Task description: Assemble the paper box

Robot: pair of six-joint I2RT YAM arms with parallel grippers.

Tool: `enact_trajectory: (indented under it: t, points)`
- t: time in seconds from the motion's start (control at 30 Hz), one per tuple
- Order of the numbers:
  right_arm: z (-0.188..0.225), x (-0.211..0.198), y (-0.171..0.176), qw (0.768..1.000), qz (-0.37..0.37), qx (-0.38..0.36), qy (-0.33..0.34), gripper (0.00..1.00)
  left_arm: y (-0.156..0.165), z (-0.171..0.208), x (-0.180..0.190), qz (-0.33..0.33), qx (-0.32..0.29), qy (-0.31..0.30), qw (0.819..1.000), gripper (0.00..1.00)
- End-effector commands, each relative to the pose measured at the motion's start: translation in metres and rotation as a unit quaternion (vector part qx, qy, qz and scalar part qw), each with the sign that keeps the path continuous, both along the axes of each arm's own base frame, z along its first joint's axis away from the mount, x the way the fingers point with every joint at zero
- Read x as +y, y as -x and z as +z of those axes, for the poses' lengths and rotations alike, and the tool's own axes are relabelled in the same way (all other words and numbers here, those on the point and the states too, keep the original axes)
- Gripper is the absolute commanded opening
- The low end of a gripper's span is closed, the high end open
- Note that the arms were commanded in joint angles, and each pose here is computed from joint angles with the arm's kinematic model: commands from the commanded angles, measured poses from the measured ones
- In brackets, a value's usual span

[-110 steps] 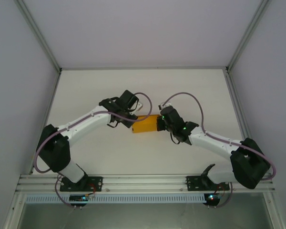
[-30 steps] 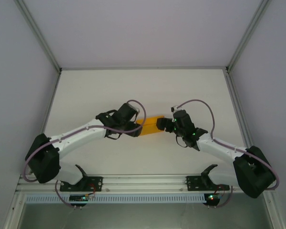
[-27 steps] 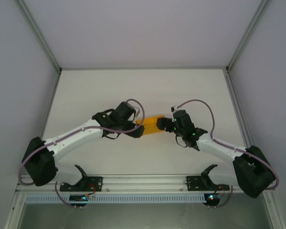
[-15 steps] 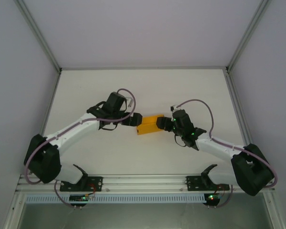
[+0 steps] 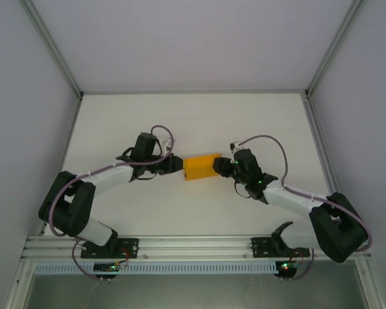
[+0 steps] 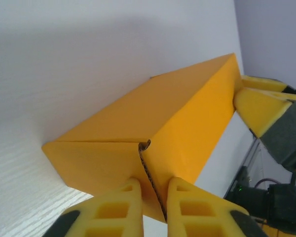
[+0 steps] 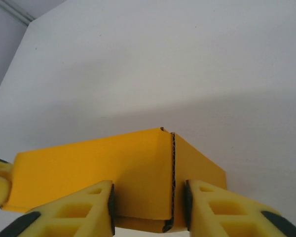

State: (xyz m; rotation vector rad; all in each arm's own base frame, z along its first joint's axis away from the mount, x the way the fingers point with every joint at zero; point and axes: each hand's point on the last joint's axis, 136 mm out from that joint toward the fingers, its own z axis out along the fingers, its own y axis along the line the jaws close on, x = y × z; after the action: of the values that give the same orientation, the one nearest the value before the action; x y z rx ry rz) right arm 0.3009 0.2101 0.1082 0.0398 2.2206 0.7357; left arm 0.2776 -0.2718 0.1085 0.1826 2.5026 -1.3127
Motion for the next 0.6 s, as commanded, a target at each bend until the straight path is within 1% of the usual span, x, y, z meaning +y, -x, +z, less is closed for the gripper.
enact_trajectory:
  t: [0.0,0.17,0.2,0.3,0.4,0.43,0.47,0.5,0.53,0.57]
  points:
    - [-0.082,-0.032,0.045,0.987,0.002,0.131,0.088,0.25,0.024,-0.072,0.028,0.033,0.095,-0.078,0.992,0.00]
    - [-0.079,-0.033,0.046,0.988,0.009,0.134,0.072,0.02,0.026,-0.080,0.032,0.035,0.098,-0.093,0.990,0.00]
    - [-0.076,-0.032,0.046,0.989,0.013,0.131,0.068,0.00,0.025,-0.079,0.032,0.035,0.096,-0.094,0.990,0.00]
    - [-0.064,-0.031,0.042,0.991,0.021,0.119,0.057,0.00,0.019,-0.069,0.030,0.031,0.079,-0.092,0.992,0.00]
    - [-0.044,-0.030,0.034,0.993,0.028,0.101,0.051,0.00,0.005,-0.048,0.026,0.026,0.050,-0.098,0.994,0.00]
    - [-0.036,-0.029,0.032,0.994,0.033,0.094,0.052,0.04,-0.001,-0.038,0.024,0.023,0.035,-0.100,0.994,0.00]
    - [-0.027,-0.029,0.029,0.994,0.035,0.085,0.056,0.10,-0.008,-0.027,0.022,0.024,0.021,-0.101,0.994,0.14]
    - [-0.017,-0.030,0.025,0.995,0.036,0.074,0.064,0.17,-0.015,-0.012,0.020,0.022,0.001,-0.101,0.995,0.25]
    - [-0.007,-0.032,0.021,0.995,0.035,0.063,0.071,0.23,-0.021,0.002,0.017,0.019,-0.021,-0.097,0.995,0.31]
    - [0.005,-0.034,0.016,0.995,0.030,0.052,0.076,0.30,-0.028,0.019,0.016,0.020,-0.044,-0.094,0.994,0.47]
